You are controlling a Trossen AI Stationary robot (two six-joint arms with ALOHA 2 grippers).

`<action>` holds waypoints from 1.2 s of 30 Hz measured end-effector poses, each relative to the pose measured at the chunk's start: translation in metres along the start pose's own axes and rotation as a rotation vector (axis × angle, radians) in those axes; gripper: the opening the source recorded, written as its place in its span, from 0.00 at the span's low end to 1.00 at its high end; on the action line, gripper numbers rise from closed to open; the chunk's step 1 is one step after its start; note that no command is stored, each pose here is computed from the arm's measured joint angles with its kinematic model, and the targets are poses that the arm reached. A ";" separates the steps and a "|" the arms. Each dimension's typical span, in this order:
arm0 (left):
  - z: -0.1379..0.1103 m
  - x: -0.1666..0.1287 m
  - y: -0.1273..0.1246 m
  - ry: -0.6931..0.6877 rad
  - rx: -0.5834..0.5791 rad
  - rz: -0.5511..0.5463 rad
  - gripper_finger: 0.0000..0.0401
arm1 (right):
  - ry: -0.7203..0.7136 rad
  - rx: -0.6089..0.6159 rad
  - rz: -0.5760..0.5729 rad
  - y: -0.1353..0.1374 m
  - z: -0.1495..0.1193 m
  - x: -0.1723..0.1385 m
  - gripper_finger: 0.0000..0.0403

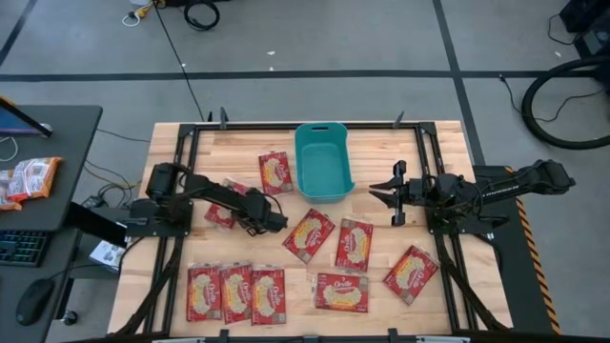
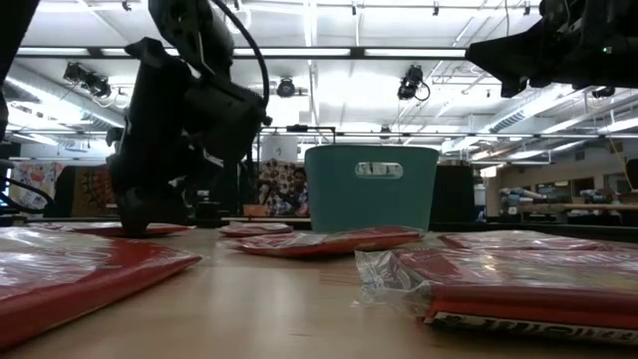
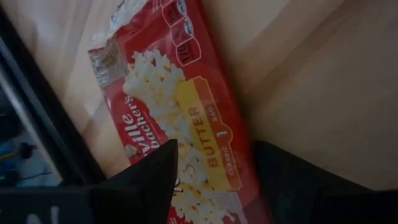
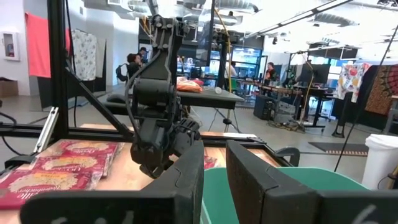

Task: Sort popcorn bags into baskets
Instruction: Put the red popcorn bag into the green bin

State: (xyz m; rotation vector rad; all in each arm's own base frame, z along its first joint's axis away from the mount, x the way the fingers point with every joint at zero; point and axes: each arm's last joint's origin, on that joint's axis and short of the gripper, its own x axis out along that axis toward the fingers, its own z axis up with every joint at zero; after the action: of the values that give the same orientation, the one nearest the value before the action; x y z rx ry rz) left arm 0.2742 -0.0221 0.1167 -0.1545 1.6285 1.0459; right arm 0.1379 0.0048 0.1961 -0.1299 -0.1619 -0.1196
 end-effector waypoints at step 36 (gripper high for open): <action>0.021 -0.056 0.016 -0.076 0.217 0.213 0.00 | -0.015 -0.014 0.019 0.001 0.001 0.001 0.18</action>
State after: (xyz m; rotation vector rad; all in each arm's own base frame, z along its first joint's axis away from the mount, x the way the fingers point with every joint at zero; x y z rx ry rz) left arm 0.2995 -0.0211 0.1735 0.2045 1.7025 1.0130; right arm 0.1385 0.0055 0.1969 -0.1460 -0.1744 -0.1010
